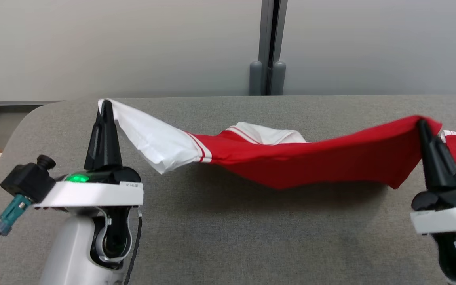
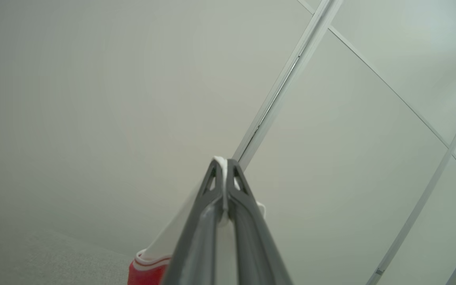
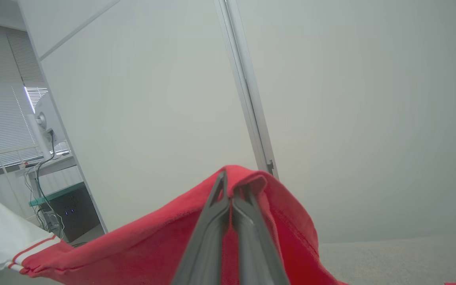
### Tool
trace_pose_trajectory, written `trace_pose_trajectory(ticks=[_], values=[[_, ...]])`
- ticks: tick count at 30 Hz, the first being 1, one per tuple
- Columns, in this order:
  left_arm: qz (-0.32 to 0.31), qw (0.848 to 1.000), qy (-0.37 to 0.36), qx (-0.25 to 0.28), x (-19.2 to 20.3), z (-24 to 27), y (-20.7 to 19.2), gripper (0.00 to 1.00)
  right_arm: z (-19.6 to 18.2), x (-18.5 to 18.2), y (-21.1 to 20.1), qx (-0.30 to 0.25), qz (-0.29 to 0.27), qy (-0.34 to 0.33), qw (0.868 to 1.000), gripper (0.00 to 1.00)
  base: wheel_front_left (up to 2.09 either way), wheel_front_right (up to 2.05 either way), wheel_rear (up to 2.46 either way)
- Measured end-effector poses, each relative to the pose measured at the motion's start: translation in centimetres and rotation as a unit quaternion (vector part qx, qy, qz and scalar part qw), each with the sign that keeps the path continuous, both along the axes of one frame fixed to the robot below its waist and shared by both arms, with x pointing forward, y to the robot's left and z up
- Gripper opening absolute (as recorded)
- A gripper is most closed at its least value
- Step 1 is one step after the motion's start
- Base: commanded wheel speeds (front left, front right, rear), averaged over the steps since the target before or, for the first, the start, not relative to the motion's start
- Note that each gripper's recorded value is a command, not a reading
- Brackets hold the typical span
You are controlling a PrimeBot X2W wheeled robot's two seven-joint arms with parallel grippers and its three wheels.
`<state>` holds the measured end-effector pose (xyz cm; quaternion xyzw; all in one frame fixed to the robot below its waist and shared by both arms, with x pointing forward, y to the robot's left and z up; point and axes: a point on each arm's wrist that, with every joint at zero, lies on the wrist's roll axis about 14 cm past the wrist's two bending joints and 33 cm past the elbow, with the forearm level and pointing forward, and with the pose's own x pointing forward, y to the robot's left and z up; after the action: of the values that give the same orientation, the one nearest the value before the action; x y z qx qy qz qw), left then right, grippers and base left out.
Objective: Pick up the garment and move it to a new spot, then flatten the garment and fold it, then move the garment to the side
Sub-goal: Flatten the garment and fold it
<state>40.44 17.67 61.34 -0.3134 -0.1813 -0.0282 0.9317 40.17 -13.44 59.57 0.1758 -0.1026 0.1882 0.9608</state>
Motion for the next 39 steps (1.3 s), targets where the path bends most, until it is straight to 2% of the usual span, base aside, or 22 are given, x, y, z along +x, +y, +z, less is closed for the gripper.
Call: trace_pose_trajectory(ticks=[3, 10, 17, 21, 24, 26, 27, 30, 39], values=[[-0.017, 0.997, -0.076, -0.017, -0.1, 5.7, -0.7, 0.00, 5.0, 0.7, -1.0, 0.005, -0.013, -0.071, 0.997, 0.00, 0.00, 0.00, 0.00], [-0.040, 0.984, -0.170, -0.034, -1.4, 15.3, -1.2, 0.00, 11.9, 1.6, -1.6, 0.031, -0.024, -0.134, 0.990, 0.00, 0.00, 0.00, 0.00], [-0.039, 0.978, -0.193, -0.063, -2.1, 19.6, -0.4, 0.00, 14.2, 2.5, -1.6, 0.068, -0.008, -0.097, 0.993, 0.00, 0.00, 0.00, 0.00], [-0.060, 0.977, -0.164, -0.120, -1.4, 19.5, -0.1, 0.00, 14.6, 3.0, -1.9, 0.058, -0.009, -0.072, 0.996, 0.00, 0.00, 0.00, 0.00], [-0.058, 0.981, -0.137, -0.126, 0.3, 18.7, 0.0, 0.00, 14.1, 4.1, -1.1, 0.059, 0.005, -0.040, 0.997, 0.00, 0.00, 0.00, 0.00], [-0.053, 0.979, -0.120, -0.155, 1.9, 18.4, 0.8, 0.00, 14.2, 5.3, -0.5, 0.079, 0.020, -0.023, 0.996, 0.00, 0.00, 0.00, 0.00], [-0.051, 0.978, -0.113, -0.165, 2.8, 18.4, 1.1, 0.00, 14.2, 6.2, -0.7, 0.071, 0.015, -0.017, 0.997, 0.00, 0.00, 0.00, 0.00], [-0.036, 0.979, -0.119, -0.160, 5.9, 19.5, 1.4, 0.00, 15.7, 9.1, -1.0, 0.009, -0.003, -0.035, 0.999, 0.00, 0.00, 0.00, 0.00], [0.002, 0.982, -0.132, -0.134, 17.5, 21.6, 2.1, 0.00, 18.8, 20.3, -0.4, -0.054, -0.044, -0.115, 0.991, 0.00, 0.00, 0.00, 0.00]])
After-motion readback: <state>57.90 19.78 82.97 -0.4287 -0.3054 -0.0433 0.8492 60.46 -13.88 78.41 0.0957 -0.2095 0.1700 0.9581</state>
